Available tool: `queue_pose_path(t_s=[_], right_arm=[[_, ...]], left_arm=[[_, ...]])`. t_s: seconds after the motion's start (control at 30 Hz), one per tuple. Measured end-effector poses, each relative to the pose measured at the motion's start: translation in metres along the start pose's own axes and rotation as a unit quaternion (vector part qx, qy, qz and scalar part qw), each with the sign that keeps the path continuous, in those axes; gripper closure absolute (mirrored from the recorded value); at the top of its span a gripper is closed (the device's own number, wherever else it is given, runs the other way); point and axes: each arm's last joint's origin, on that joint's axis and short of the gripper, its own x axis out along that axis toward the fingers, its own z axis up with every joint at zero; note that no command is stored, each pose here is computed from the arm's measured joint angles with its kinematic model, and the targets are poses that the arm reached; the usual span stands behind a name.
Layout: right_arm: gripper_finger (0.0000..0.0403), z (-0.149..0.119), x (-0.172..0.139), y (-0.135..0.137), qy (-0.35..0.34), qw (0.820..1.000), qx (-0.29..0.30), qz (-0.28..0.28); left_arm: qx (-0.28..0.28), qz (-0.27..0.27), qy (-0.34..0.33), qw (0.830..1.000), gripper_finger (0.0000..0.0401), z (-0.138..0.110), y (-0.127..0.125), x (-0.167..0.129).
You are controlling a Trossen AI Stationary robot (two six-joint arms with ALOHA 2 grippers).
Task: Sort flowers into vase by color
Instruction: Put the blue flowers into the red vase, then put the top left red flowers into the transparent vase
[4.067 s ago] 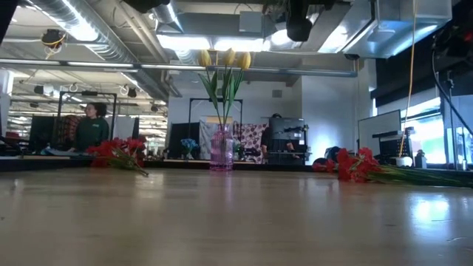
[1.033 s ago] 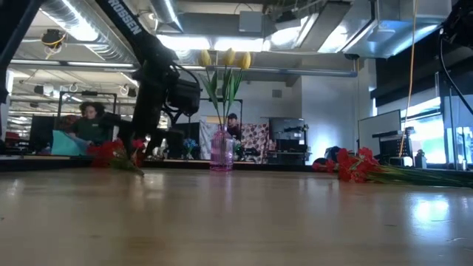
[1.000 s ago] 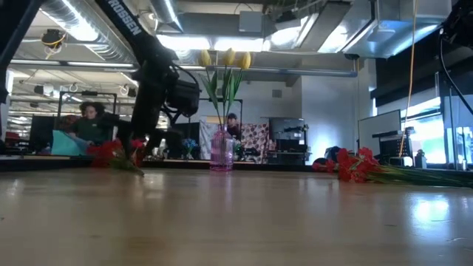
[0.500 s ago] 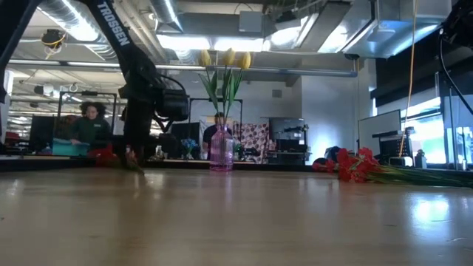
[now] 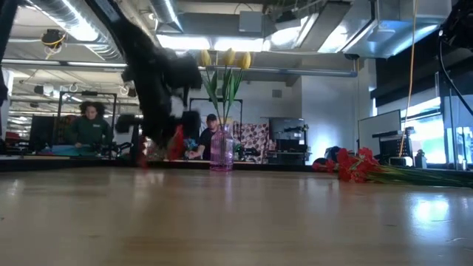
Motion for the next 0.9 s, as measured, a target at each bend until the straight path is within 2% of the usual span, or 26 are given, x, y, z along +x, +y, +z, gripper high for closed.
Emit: queue_pose_path(t_s=[0.2,0.43,0.6,0.8,0.9], right_arm=[[0.0082,0.0,-0.001,0.0,0.004,1.0,0.003,0.01],[0.0082,-0.012,-0.001,-0.007,0.05,0.997,0.051,-0.006],[0.0082,-0.024,-0.003,-0.014,0.124,0.988,0.093,-0.004],[0.0082,-0.026,-0.007,-0.012,0.208,0.964,0.158,0.057],[0.0082,-0.024,-0.01,-0.013,0.226,0.954,0.179,0.079]], left_arm=[[0.067,-0.132,-0.055,0.987,0.0391,-0.01,-0.012,-0.084],[0.119,-0.257,-0.108,0.953,0.0391,-0.047,-0.008,-0.164],[0.131,-0.31,-0.155,0.929,0.0391,-0.069,-0.001,-0.202],[0.152,-0.348,-0.194,0.904,0.0391,-0.083,0.006,-0.233],[0.164,-0.362,-0.206,0.894,0.0391,-0.086,0.007,-0.242]])
